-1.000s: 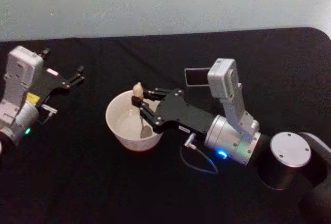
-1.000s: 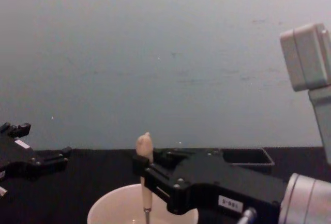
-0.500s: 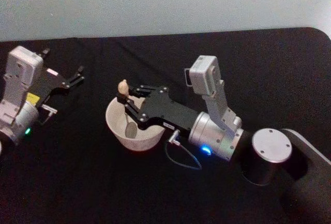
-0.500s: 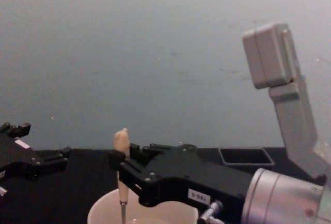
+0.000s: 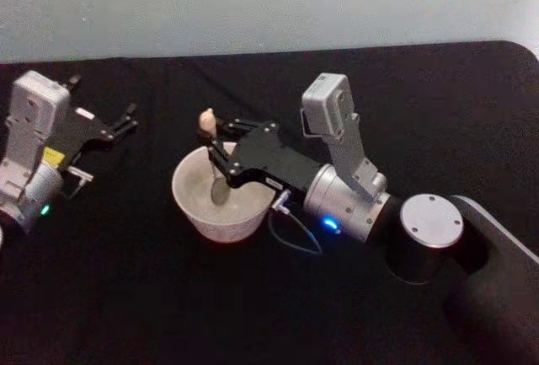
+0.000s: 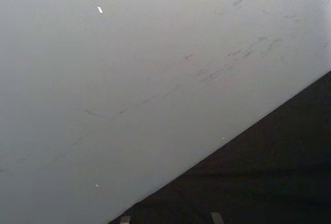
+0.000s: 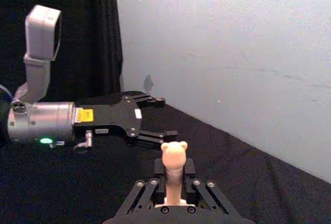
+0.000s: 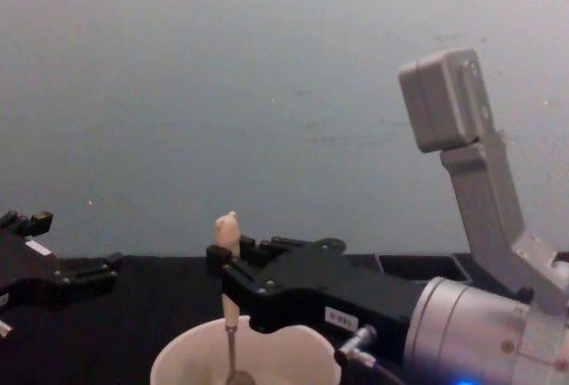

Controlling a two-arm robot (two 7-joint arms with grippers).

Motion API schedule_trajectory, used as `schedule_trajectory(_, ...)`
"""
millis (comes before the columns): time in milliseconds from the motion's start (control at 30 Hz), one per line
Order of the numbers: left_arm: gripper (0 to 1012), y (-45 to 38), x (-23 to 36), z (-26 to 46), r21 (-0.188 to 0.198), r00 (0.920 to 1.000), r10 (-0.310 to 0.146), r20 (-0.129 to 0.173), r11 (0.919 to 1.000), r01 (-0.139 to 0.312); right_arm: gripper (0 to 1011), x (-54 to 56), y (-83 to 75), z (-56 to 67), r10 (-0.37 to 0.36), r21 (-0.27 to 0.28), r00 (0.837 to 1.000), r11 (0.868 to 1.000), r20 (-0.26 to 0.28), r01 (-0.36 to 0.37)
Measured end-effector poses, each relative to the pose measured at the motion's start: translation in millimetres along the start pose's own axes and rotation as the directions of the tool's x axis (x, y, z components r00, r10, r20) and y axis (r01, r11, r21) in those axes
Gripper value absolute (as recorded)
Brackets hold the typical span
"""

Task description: Pick up the stirring spoon with one hand, stir inside the cup, then place it back in its original position.

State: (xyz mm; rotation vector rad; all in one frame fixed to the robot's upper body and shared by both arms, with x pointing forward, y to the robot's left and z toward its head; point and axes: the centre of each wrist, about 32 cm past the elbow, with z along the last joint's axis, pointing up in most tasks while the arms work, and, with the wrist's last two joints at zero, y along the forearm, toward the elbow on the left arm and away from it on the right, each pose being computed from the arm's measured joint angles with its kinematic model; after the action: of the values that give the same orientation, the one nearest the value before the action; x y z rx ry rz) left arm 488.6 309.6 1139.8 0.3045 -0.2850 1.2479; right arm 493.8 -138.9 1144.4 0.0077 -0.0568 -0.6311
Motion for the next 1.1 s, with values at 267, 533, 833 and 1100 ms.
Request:
schedule_trajectory(267,1001,0.0,0.1,0.0,0.000,1.0000,0.000,0.000,1.0000,0.000,213,6.2,-2.7,-0.4,-0.023,-0.002,1.000,1.000,0.007,0.023)
schedule_trajectory(533,1001,0.0,0.0,0.0,0.000,1.0000,0.000,0.000,1.0000,0.000,213,10.9,-9.4,3.0,-0.038,0.003,0.999,0.999,0.008,0.038)
schedule_trajectory(833,1001,0.0,0.0,0.0,0.000,1.0000,0.000,0.000,1.0000,0.000,214,12.8,-22.3,4.7,-0.035,0.001,0.999,0.999,0.001,0.035)
schedule_trajectory(1100,1001,0.0,0.0,0.0,0.000,1.0000,0.000,0.000,1.0000,0.000,213,8.9,-30.9,4.2,-0.015,-0.009,1.000,1.000,-0.005,0.015)
